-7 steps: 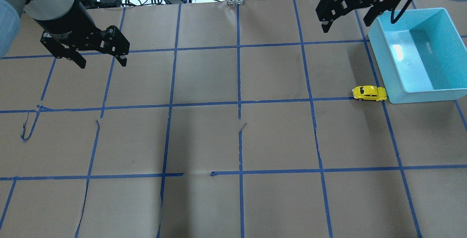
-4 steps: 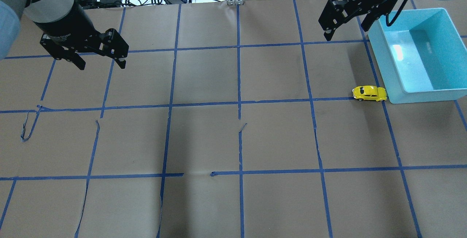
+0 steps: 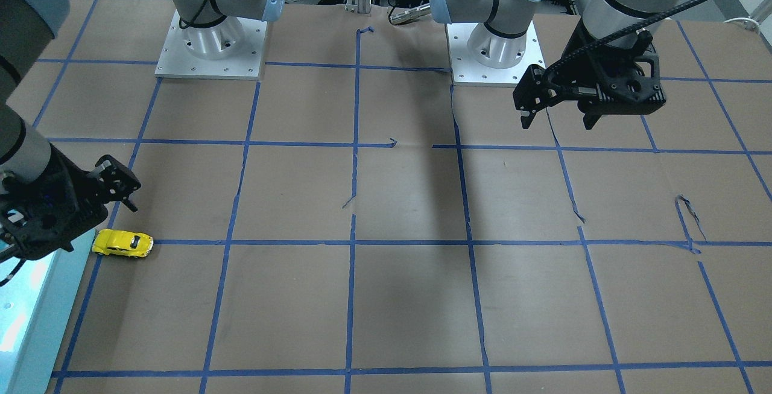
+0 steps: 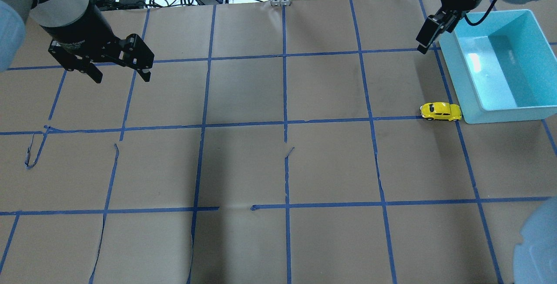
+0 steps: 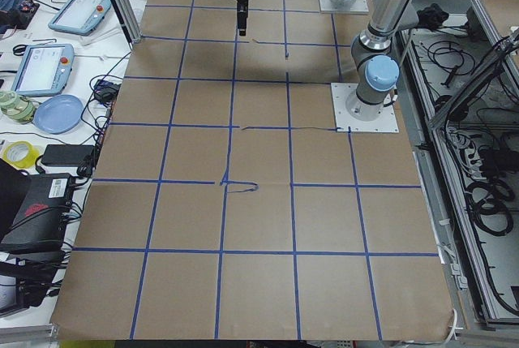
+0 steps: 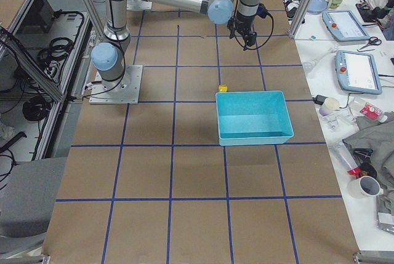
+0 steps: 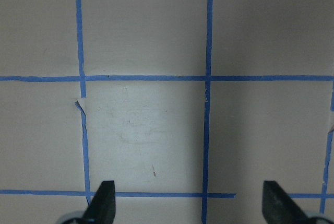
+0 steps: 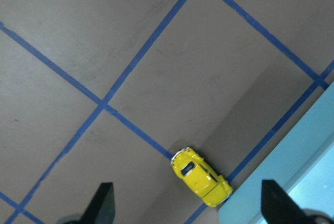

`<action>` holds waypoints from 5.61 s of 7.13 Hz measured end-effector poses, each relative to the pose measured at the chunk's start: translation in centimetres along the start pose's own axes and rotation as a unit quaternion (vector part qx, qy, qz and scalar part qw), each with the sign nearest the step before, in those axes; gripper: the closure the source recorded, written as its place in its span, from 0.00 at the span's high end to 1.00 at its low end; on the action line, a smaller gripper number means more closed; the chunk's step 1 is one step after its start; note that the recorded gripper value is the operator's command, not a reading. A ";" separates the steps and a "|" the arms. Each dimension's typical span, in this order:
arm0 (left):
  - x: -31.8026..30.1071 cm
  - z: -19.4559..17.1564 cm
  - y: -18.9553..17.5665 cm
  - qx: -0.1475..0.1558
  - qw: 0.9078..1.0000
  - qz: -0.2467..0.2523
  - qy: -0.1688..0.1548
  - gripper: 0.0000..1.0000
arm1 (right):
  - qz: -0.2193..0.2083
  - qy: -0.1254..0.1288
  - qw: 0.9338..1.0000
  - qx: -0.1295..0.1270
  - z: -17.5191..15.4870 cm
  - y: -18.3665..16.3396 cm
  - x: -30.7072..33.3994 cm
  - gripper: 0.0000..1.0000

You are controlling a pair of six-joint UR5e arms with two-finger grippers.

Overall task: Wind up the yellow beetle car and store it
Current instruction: 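Lower the right gripper onto the yellow car beside the bin while the left arm rests, then grasp the car with the right gripper and lift it over the bin, then lower the car into the blue bin and open the right gripper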

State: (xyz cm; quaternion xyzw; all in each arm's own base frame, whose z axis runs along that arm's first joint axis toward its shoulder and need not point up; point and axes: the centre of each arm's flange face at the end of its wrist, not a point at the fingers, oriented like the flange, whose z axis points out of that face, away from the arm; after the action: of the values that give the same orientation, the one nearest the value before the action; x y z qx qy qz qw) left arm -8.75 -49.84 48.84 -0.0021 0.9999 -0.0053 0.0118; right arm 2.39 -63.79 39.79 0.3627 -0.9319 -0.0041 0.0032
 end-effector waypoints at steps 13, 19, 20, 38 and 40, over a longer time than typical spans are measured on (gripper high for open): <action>0.0 0.1 -0.1 -0.001 1.000 -0.001 0.002 1.00 | -0.368 0.018 0.929 -0.034 19.7 9.0 1.6 1.00; 0.1 0.1 0.0 -0.002 1.000 0.000 0.001 1.00 | -0.368 0.009 0.929 -0.020 20.0 9.1 1.1 0.00; 0.1 0.2 -0.1 -0.003 1.000 0.000 0.001 1.00 | -0.368 0.010 0.930 -0.020 20.0 9.0 1.1 0.00; -0.2 0.9 -0.8 -0.002 1.000 0.000 -0.004 1.00 | -0.416 0.033 0.909 -0.005 17.0 11.7 19.7 0.50; -0.1 0.8 -0.7 -0.001 1.000 0.000 -0.003 1.00 | -0.415 0.030 0.909 -0.001 18.5 11.9 19.0 1.00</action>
State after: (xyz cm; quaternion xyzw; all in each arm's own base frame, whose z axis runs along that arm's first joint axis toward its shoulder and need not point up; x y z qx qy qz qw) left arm -8.58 -50.56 48.07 -0.0020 0.9999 -0.0041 0.0151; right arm -19.78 -67.77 21.42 0.7167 -0.6967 0.0050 0.0299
